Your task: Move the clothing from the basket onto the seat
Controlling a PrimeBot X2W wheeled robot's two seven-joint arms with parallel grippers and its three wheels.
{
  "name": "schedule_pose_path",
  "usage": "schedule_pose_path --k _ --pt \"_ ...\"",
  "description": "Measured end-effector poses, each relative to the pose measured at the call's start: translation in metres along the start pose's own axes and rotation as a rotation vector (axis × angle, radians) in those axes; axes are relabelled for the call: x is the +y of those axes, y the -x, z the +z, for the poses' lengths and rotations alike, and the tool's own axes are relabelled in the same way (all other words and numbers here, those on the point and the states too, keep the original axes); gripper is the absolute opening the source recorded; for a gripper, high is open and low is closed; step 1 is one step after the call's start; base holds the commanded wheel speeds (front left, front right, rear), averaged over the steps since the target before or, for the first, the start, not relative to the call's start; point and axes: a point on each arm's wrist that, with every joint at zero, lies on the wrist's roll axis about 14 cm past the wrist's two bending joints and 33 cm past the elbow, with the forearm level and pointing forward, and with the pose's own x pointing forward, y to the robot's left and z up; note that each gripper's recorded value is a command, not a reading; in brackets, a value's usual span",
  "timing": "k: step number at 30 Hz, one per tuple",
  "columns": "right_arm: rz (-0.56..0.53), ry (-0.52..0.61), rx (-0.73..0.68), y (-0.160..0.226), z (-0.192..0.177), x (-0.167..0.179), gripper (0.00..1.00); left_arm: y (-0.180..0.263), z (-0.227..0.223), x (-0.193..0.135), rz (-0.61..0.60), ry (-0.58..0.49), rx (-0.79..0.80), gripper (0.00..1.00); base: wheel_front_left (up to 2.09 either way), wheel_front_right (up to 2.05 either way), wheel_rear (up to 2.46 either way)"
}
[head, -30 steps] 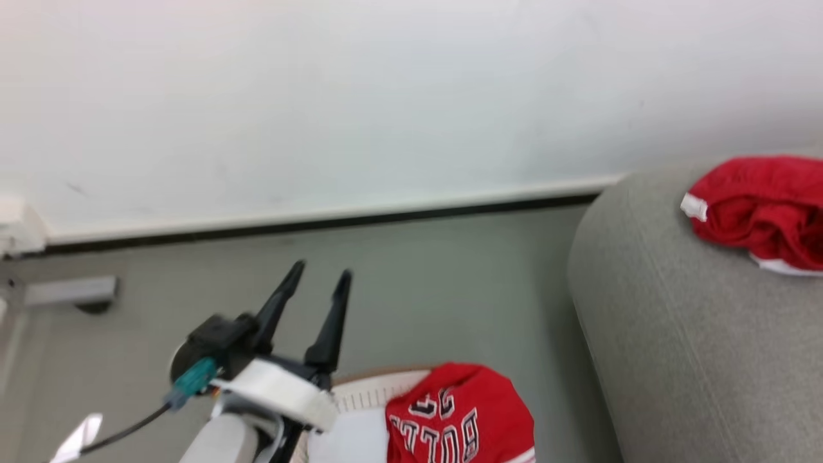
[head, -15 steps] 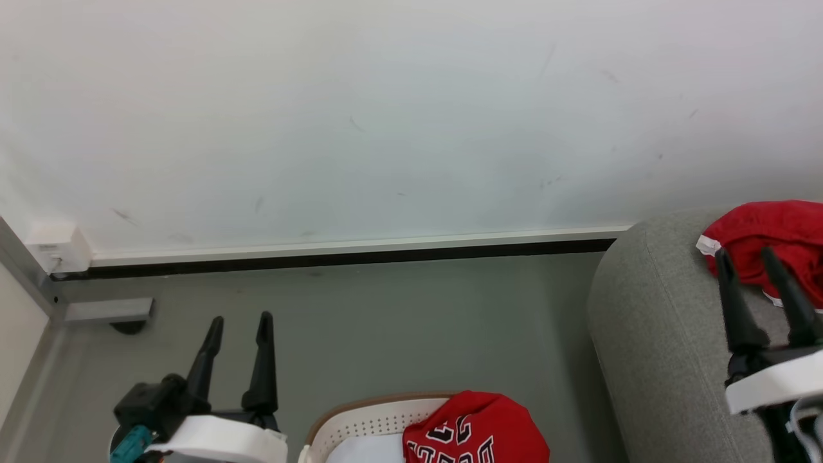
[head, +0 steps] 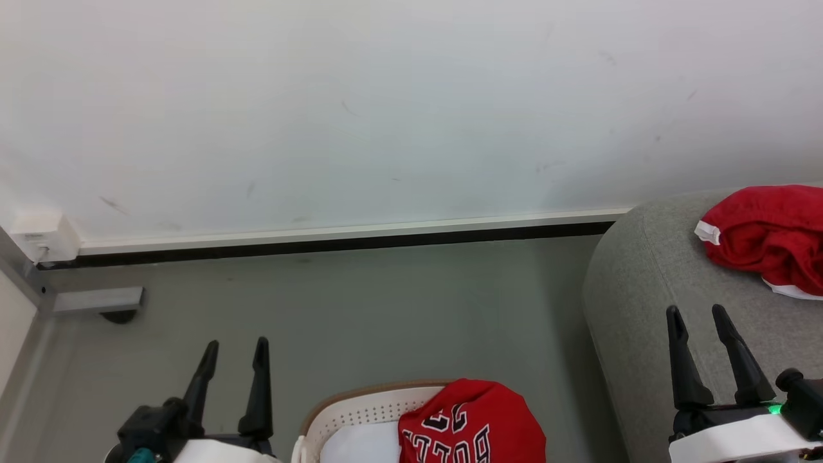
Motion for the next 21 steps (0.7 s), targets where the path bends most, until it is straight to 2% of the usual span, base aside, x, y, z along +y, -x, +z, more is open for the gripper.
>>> schedule_pose_path --k 21 --pt "-0.007 0.063 0.067 0.0 -0.019 -0.006 1.0 -0.007 -0.005 -0.013 -0.037 0.0 0.013 1.0 0.0 0.0 0.0"
